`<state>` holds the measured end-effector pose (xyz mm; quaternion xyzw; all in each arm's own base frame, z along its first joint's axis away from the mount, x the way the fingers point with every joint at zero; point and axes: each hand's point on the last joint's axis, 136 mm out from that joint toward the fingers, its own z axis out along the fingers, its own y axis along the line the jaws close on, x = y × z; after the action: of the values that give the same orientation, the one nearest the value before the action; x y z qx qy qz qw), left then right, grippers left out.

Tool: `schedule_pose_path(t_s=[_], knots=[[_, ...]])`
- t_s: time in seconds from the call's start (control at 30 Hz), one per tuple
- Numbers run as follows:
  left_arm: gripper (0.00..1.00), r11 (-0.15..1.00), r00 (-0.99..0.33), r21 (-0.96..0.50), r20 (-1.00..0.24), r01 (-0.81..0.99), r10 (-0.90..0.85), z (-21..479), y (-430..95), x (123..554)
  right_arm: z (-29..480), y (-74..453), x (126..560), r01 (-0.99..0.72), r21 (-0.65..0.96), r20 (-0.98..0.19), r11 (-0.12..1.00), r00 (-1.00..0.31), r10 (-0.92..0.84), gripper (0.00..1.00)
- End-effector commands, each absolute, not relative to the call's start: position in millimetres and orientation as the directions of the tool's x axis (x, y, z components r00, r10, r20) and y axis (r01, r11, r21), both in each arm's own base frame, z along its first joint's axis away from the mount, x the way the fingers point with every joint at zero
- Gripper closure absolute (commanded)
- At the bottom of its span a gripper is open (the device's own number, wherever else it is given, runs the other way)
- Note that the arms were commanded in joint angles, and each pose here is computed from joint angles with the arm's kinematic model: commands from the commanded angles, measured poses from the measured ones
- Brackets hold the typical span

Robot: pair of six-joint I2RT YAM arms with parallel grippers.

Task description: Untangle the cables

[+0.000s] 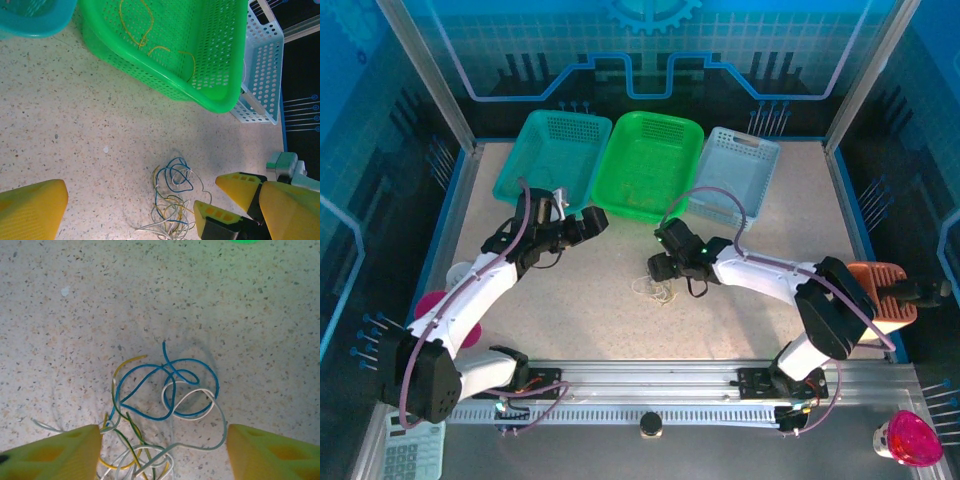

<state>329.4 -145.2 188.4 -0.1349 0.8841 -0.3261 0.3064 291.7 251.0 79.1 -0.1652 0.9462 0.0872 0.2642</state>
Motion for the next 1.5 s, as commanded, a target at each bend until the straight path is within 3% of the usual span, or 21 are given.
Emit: schedule_pose_path(t_s=[0.0, 0.27, 0.5, 0.8, 1.17, 1.47], knots=[[0.01, 0.732, -0.772, -0.681, -0.457, -0.016, -0.442, 197, -151, 331, 84, 251, 302, -0.341, 0.062, -0.544, 0.938, -0.799, -0.254, 0.43], [0.01, 0.727, -0.77, -0.687, -0.461, -0.005, -0.441, 201, -153, 332, 89, 248, 303, -0.33, 0.068, -0.56, 0.941, -0.794, -0.238, 0.77], [0.01, 0.729, -0.773, -0.685, -0.462, -0.001, -0.435, 202, -155, 333, 104, 244, 301, -0.332, 0.072, -0.585, 0.941, -0.778, -0.23, 0.99], [0.01, 0.71, -0.78, -0.702, -0.474, 0.054, -0.409, 207, -164, 331, 162, 240, 299, -0.353, 0.117, -0.672, 0.928, -0.716, -0.188, 1.0], [0.01, 0.6, -0.775, -0.725, -0.576, 0.338, -0.26, 238, -210, 312, 300, 249, 279, -0.477, 0.292, -0.828, 0.829, -0.56, -0.03, 1.0], [0.01, 0.531, -0.747, -0.701, -0.641, 0.477, -0.175, 247, -241, 295, 354, 248, 270, -0.525, 0.339, -0.87, 0.781, -0.491, 0.047, 1.0]])
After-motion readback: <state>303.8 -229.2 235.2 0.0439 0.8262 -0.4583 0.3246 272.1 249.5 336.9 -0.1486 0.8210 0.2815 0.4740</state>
